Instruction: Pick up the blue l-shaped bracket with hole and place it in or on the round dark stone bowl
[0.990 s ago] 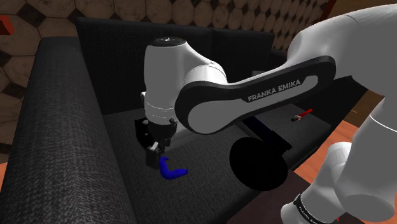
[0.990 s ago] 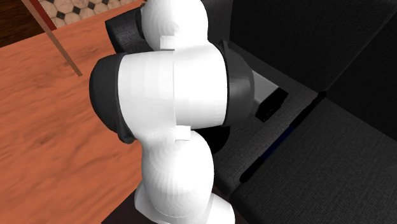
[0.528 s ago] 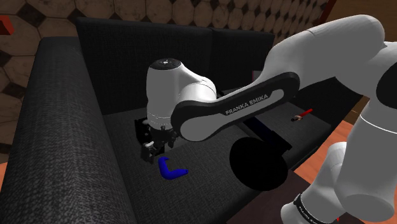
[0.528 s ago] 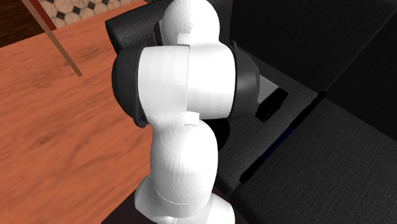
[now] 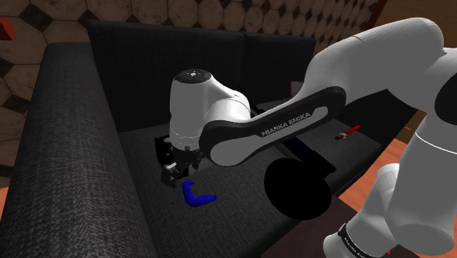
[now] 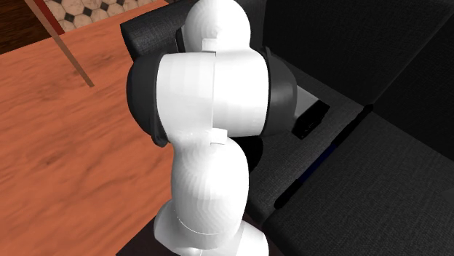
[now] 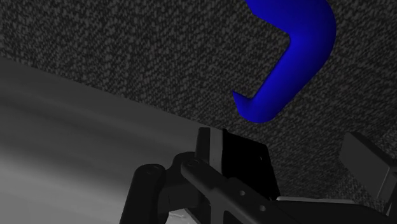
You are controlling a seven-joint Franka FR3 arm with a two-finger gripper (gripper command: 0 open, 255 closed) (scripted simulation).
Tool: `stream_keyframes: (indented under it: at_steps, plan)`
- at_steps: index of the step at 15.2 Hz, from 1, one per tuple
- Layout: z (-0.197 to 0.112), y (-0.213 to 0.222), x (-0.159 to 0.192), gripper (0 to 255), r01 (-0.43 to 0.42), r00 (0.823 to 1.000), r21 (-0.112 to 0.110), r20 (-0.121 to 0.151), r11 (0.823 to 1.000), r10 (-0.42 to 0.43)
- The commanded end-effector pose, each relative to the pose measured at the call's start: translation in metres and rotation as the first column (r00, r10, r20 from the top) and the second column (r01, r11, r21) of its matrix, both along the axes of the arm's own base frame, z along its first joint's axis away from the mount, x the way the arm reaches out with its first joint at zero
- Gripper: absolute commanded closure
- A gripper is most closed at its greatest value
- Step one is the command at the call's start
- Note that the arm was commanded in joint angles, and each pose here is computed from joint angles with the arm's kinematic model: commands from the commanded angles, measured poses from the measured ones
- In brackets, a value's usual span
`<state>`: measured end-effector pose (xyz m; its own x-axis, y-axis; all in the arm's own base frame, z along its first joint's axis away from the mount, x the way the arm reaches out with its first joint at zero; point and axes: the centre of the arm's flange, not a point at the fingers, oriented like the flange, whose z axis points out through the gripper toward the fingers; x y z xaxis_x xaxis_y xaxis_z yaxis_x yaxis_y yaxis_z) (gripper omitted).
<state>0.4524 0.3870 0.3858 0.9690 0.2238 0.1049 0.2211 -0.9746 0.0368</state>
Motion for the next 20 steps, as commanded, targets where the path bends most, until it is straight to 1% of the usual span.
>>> stream_keyframes:
  at_steps: [1,5,6,7,9,10,11,13,14,15,20]
  plan:
    - [-0.034,-0.003,0.004,0,0.006,0.999,-0.009,-0.041,1.0,-0.007]
    - [-0.034,-0.003,0.004,0,0.006,0.999,-0.009,-0.041,1.0,-0.007]
    - [-0.03,-0.005,0.002,255,0.006,0.999,-0.009,-0.041,1.0,-0.007]
    - [-0.03,-0.003,-0.004,255,0.006,0.999,-0.009,-0.041,1.0,-0.007]
    - [-0.033,-0.012,0.0,255,0.006,0.999,-0.009,-0.041,1.0,-0.007]
    - [-0.04,-0.012,0.006,255,0.006,0.999,-0.009,-0.041,1.0,-0.006]
    - [-0.044,-0.02,-0.002,255,0.007,0.999,-0.008,-0.041,1.0,-0.007]
    - [-0.046,-0.014,0.009,255,0.006,0.999,-0.009,-0.041,1.0,-0.006]
    - [-0.041,-0.014,0.009,255,0.006,0.999,-0.008,-0.041,1.0,-0.006]
    - [-0.034,-0.003,0.004,255,0.006,0.999,-0.009,-0.041,1.0,-0.007]
    - [-0.008,-0.003,0.004,255,0.006,0.999,-0.009,-0.041,1.0,-0.007]
